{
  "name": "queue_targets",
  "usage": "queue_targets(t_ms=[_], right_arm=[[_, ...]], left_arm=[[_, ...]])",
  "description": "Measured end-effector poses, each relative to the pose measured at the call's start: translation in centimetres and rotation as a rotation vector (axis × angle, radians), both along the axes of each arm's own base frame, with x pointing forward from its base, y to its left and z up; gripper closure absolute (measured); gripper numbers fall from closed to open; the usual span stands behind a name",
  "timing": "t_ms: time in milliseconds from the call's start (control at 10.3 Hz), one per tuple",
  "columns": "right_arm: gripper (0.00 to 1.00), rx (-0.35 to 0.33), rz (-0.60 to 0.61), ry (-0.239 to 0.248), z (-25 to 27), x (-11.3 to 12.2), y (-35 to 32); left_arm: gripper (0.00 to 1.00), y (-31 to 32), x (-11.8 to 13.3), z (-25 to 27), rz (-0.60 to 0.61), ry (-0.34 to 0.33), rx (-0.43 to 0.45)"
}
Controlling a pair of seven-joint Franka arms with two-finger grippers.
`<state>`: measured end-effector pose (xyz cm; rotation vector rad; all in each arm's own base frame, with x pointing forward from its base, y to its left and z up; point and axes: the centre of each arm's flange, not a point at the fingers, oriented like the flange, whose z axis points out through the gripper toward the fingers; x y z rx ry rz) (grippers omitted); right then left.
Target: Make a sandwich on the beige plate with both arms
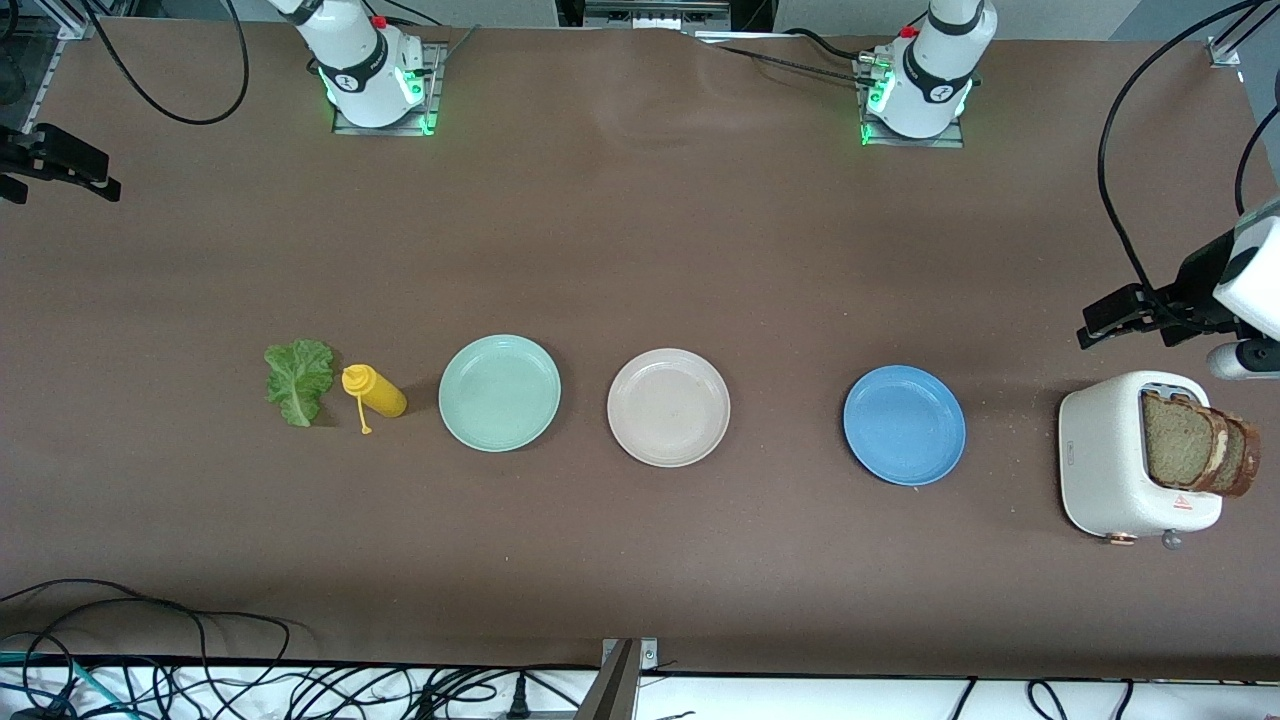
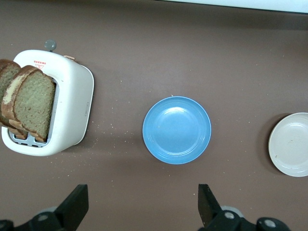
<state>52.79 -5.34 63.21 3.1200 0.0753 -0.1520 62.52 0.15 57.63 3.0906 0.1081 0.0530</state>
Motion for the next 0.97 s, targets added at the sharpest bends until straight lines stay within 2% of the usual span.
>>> queue_targets(t_ms=[194,968], right_arm=[[0.00,0.004,-0.020,-0.002,0.0,-0.1,-1.0],[0.00,0.116,-0.072,-0.018,-0.5,0.2,-2.8]], left_arm=[[0.00,0.0,0.0,0.0,-0.001,0.000,0.000],[0.00,0.0,0.0,-0.3,-0.003,0.006,0.000]])
